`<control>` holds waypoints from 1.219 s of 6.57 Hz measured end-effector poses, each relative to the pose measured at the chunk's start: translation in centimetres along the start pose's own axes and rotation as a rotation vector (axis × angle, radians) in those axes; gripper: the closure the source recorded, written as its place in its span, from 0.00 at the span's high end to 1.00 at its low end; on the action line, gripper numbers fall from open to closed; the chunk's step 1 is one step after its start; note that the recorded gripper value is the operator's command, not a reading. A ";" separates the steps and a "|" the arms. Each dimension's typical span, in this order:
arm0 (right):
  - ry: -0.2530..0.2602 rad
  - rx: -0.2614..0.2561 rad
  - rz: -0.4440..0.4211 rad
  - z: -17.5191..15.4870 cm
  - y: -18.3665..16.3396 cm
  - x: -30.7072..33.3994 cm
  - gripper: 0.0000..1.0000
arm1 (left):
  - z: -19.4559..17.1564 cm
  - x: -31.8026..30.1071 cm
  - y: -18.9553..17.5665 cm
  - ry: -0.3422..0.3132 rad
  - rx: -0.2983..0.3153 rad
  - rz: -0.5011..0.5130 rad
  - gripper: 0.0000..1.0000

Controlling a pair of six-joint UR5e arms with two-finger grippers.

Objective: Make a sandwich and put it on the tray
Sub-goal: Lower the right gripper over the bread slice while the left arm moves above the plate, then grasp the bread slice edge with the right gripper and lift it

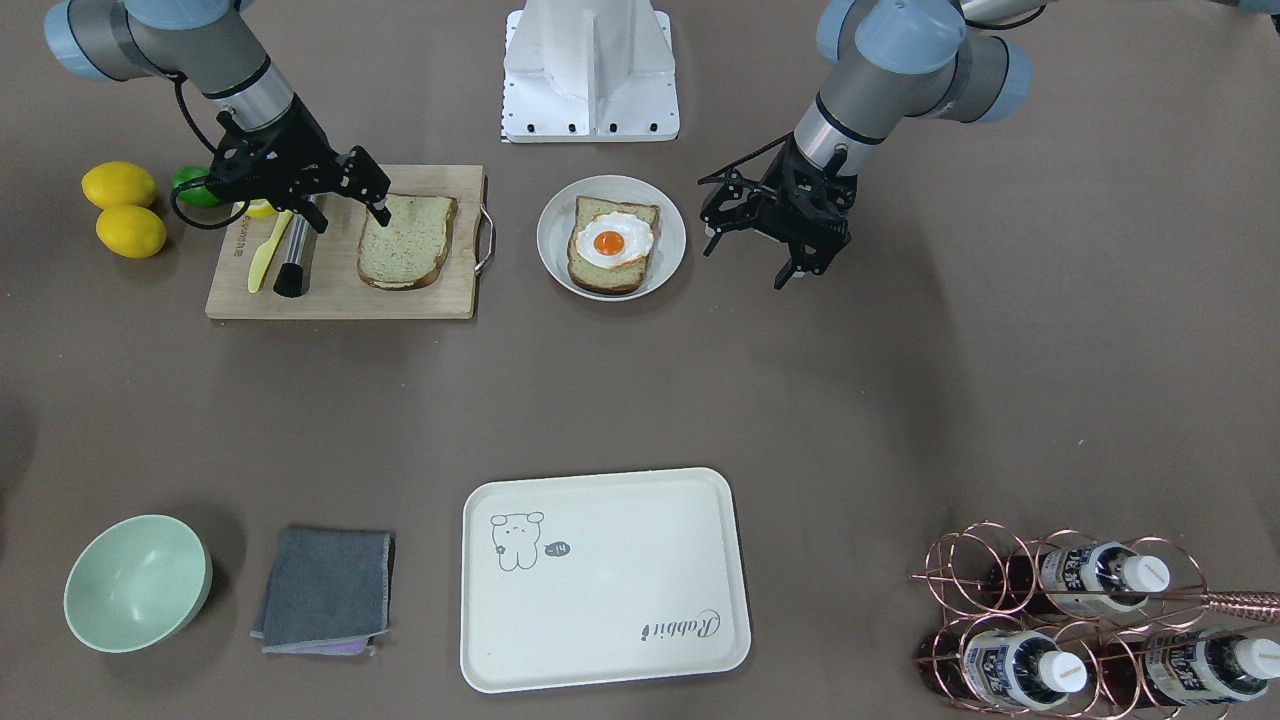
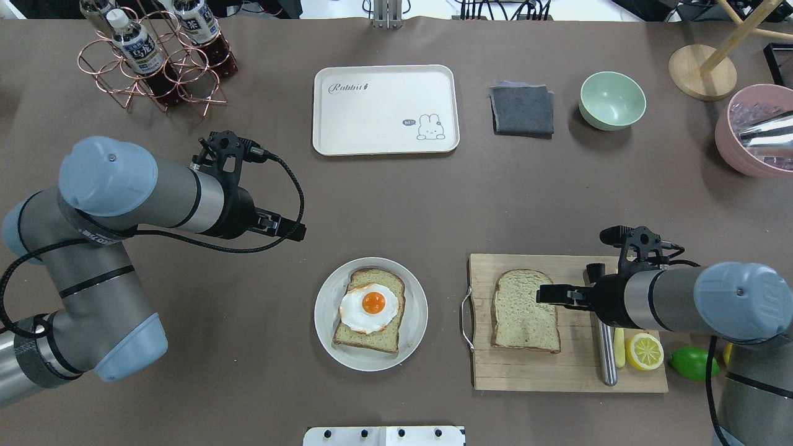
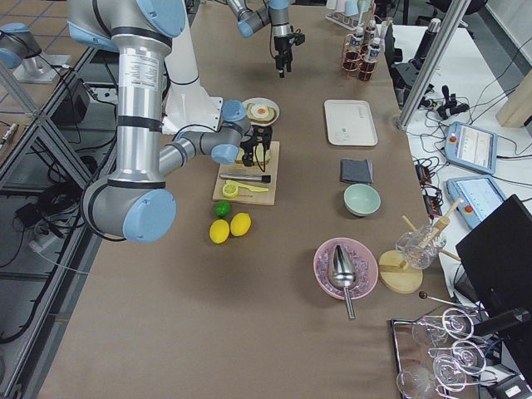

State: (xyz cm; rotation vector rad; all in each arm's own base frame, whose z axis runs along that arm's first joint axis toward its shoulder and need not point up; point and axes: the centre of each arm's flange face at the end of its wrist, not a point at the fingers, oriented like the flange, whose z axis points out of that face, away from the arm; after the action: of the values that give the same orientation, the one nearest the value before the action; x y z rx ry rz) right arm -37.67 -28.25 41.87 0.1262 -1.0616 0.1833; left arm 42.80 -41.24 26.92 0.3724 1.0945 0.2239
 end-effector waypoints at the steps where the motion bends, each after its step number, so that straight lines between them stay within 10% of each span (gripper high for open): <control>1: -0.001 0.008 -0.012 0.6 0.9 0.8 0.90 | -0.1 0.1 0.0 0.003 0.002 0.001 0.99; 7: -0.007 0.010 -0.025 1.8 2.8 0.3 0.65 | -0.3 0.3 0.0 0.008 0.005 0.004 0.99; 8: -0.006 0.010 -0.029 2.0 3.1 0.2 0.24 | -0.3 0.3 0.0 0.008 0.005 0.004 0.99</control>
State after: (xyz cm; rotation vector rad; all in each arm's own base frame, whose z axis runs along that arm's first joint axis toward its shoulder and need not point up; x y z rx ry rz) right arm -39.94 -25.62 43.08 0.1506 -1.0640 0.1621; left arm 42.66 -41.11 26.59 0.3789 1.1020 0.2263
